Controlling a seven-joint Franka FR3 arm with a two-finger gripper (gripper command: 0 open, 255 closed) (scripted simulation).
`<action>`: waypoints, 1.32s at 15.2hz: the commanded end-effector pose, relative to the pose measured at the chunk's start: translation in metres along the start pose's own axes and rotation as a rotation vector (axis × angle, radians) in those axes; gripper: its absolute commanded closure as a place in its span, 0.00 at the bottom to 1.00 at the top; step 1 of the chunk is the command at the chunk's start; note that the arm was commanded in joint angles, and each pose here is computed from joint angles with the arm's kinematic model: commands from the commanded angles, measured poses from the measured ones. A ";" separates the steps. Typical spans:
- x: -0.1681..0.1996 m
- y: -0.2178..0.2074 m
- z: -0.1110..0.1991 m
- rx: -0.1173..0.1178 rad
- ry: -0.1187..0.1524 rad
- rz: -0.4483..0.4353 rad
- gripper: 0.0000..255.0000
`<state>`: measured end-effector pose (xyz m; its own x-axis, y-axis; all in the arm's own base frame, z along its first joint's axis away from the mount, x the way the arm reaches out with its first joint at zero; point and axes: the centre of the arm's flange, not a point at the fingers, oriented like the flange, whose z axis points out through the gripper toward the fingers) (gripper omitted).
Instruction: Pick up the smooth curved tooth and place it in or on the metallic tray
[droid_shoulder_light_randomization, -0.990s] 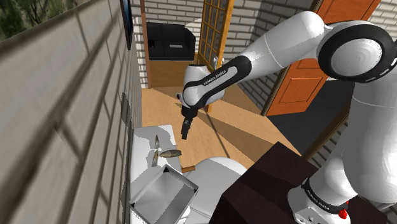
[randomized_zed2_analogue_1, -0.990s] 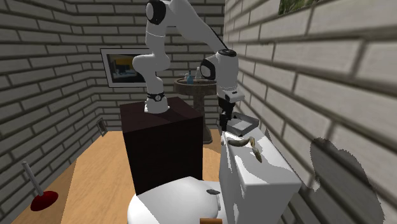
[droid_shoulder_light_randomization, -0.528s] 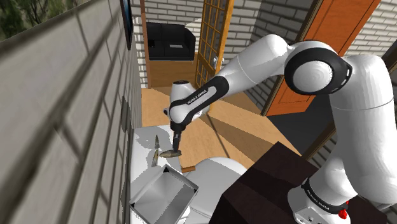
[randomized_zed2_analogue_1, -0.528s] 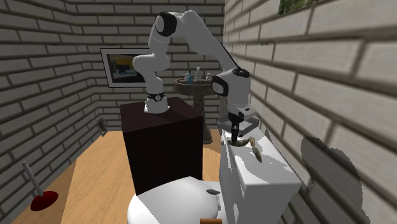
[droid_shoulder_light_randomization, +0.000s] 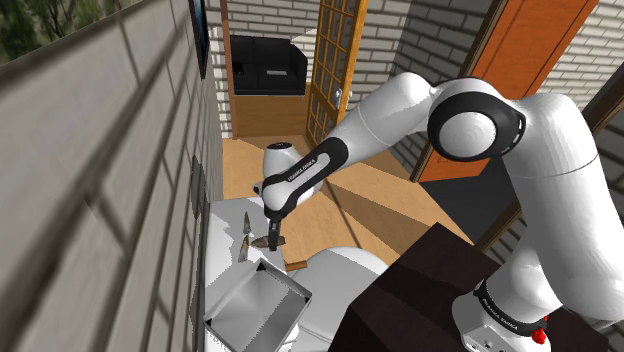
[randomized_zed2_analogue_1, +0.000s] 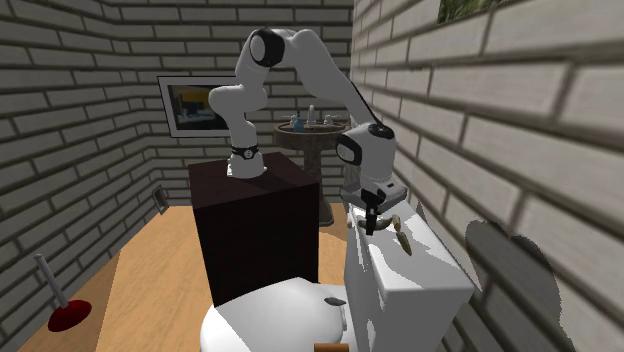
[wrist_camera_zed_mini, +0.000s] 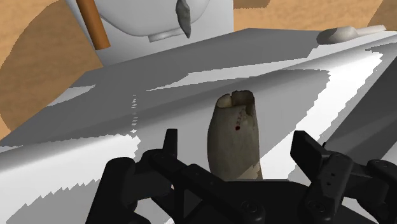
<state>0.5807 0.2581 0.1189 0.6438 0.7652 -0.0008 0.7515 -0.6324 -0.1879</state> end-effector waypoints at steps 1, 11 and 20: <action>0.000 0.000 0.005 0.000 0.000 0.000 0.00; 0.000 0.000 0.005 0.000 0.000 0.000 1.00; 0.000 -0.003 -0.011 0.000 0.000 0.000 1.00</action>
<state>0.5800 0.2584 0.1258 0.6441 0.7650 0.0000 0.7514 -0.6327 -0.1872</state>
